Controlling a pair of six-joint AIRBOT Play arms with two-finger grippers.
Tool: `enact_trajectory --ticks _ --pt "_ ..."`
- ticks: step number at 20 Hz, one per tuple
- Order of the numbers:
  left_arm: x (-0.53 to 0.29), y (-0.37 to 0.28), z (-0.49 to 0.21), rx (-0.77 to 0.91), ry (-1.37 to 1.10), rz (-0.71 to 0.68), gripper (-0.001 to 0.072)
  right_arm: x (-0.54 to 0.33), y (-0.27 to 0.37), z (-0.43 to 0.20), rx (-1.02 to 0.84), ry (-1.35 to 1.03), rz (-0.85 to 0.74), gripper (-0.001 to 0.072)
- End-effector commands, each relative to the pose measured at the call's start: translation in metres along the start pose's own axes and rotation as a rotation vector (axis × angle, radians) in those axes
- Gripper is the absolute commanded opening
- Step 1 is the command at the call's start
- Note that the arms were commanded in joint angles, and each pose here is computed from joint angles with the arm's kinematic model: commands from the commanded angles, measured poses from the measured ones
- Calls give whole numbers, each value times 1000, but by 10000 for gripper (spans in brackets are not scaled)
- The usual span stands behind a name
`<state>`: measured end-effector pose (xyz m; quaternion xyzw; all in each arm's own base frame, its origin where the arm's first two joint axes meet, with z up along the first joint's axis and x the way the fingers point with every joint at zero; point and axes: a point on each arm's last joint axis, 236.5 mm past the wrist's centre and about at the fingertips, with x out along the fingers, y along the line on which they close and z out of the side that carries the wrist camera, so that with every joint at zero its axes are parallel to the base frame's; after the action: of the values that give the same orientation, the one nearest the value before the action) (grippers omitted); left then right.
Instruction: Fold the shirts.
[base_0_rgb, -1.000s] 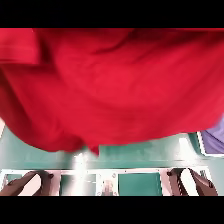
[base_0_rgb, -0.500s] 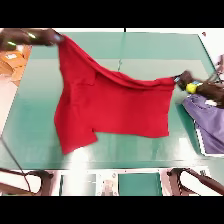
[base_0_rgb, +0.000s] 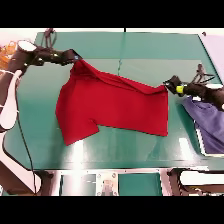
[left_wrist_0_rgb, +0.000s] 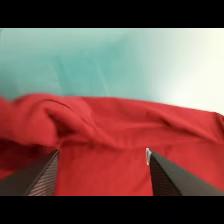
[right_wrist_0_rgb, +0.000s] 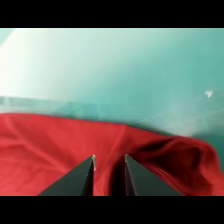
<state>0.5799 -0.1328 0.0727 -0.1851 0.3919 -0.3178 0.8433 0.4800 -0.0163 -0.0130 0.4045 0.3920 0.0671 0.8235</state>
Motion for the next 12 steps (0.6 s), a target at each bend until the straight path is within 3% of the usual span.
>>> enact_trajectory --ticks 1,3,4,7,9,10,11,12 --pt "-55 7 -18 -60 140 -67 459 -47 4 -7 11 122 80 214" --pt "-91 18 -30 -90 202 -88 73 -76 -9 -24 38 178 43 191" --pt "-105 24 -38 -107 230 -96 23 -88 -17 -35 50 199 4 146" --pt "-135 54 -52 -173 248 -62 22 -122 -53 -74 93 233 -180 80" --pt "-146 90 -77 -259 300 33 23 -143 -77 -108 138 259 -314 77" --pt "-148 104 -95 -296 340 72 24 -151 -90 -125 156 277 -381 112" --pt "-148 119 -115 -345 384 115 29 -156 -100 -143 181 297 -425 245" --pt "-145 130 -135 -382 424 140 265 -156 -104 -159 197 320 -433 306"
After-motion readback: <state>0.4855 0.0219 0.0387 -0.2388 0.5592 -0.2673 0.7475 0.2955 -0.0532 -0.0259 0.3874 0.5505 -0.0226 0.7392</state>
